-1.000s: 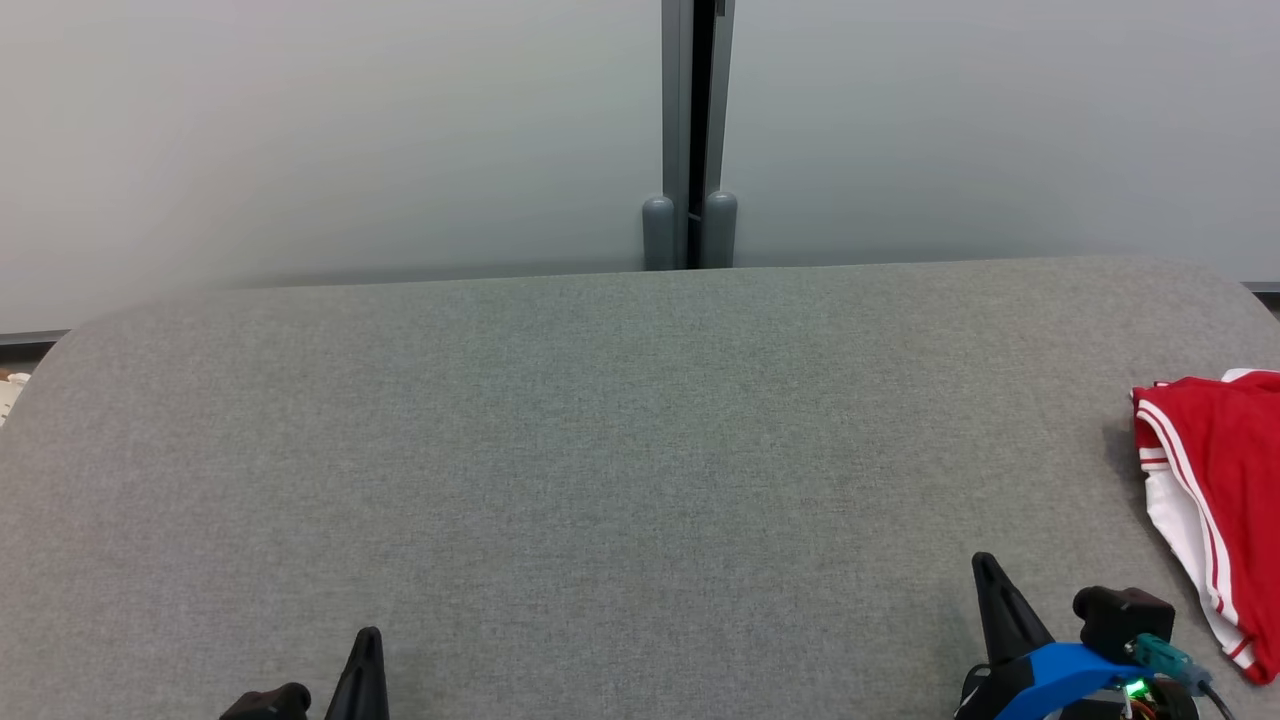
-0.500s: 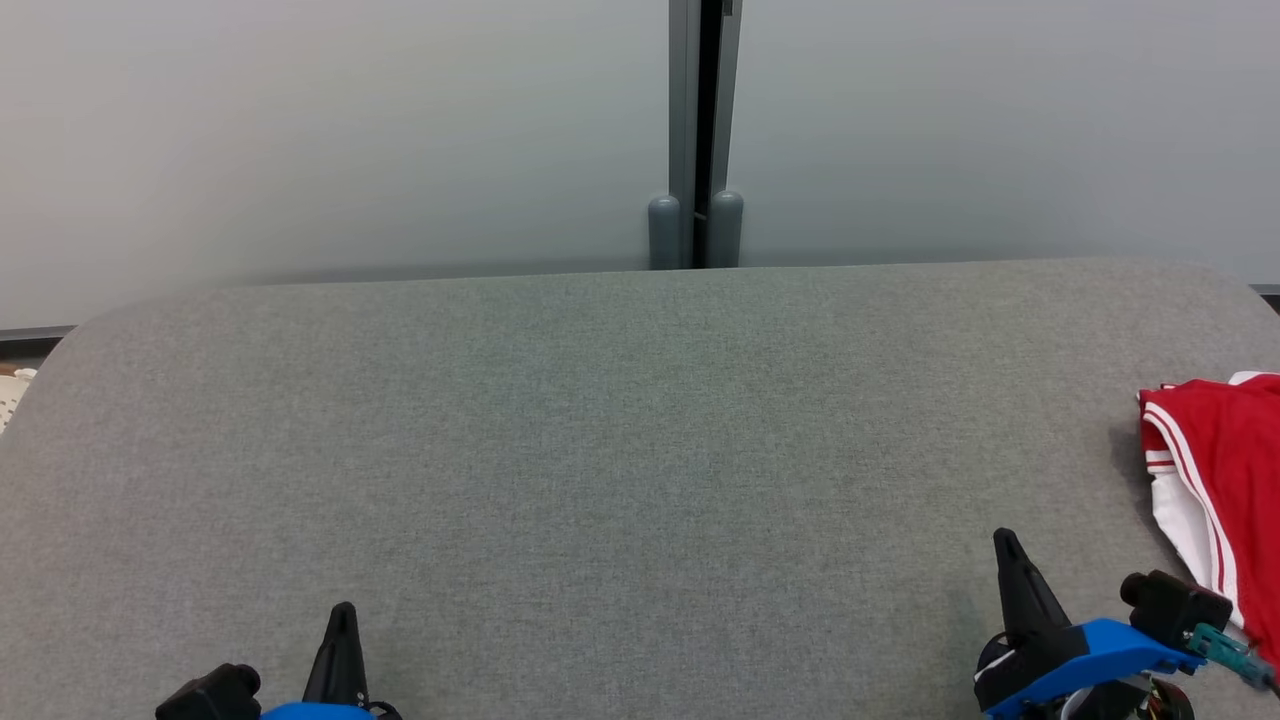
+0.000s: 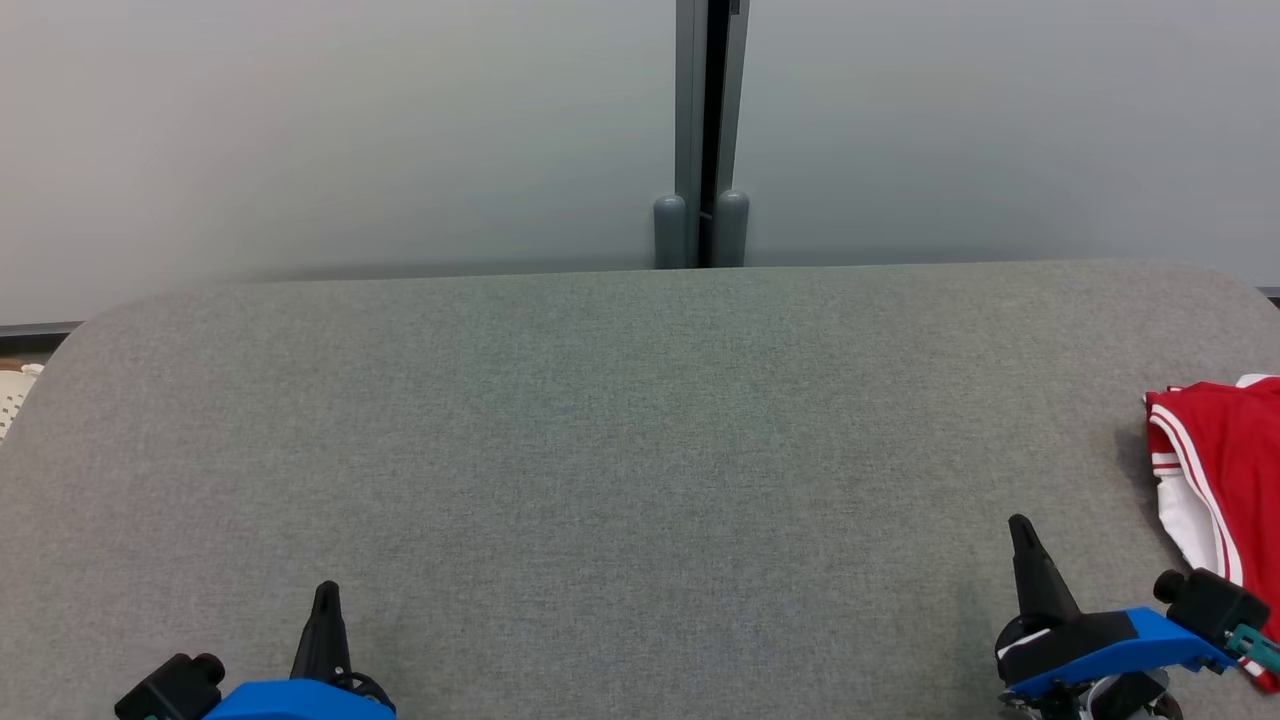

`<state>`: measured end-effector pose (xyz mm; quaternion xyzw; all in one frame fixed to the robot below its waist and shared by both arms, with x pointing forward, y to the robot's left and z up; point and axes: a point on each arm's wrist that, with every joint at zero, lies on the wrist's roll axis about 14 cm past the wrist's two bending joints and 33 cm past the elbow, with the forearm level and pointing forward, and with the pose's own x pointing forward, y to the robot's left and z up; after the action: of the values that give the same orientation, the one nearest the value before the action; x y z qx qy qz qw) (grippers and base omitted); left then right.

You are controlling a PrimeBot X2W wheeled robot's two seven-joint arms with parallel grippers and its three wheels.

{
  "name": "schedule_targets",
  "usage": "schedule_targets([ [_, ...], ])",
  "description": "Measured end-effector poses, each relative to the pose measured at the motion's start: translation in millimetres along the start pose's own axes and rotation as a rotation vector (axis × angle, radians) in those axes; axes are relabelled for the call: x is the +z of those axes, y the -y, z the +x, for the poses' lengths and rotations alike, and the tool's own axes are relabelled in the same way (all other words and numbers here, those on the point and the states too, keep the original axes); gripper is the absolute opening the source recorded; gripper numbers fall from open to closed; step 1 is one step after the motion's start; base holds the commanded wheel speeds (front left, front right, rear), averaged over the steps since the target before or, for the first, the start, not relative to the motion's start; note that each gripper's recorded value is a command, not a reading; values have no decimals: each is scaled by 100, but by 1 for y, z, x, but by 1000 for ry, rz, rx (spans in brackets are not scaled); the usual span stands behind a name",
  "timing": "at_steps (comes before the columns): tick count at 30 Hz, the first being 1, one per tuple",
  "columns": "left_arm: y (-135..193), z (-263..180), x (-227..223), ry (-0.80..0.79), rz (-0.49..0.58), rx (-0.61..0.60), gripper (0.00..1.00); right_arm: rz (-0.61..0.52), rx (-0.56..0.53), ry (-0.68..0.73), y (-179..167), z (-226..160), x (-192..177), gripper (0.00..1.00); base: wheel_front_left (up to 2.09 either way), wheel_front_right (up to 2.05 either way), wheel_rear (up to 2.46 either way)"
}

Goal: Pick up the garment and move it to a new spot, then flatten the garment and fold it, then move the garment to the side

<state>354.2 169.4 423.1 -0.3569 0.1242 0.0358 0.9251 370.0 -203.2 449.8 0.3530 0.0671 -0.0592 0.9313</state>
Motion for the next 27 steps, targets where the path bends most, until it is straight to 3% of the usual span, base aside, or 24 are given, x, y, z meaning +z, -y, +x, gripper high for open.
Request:
schedule_targets([
  [27,11,8,29,49,-328,-41,0,331,32,15,-11,4,14,0,0,0,0],
])
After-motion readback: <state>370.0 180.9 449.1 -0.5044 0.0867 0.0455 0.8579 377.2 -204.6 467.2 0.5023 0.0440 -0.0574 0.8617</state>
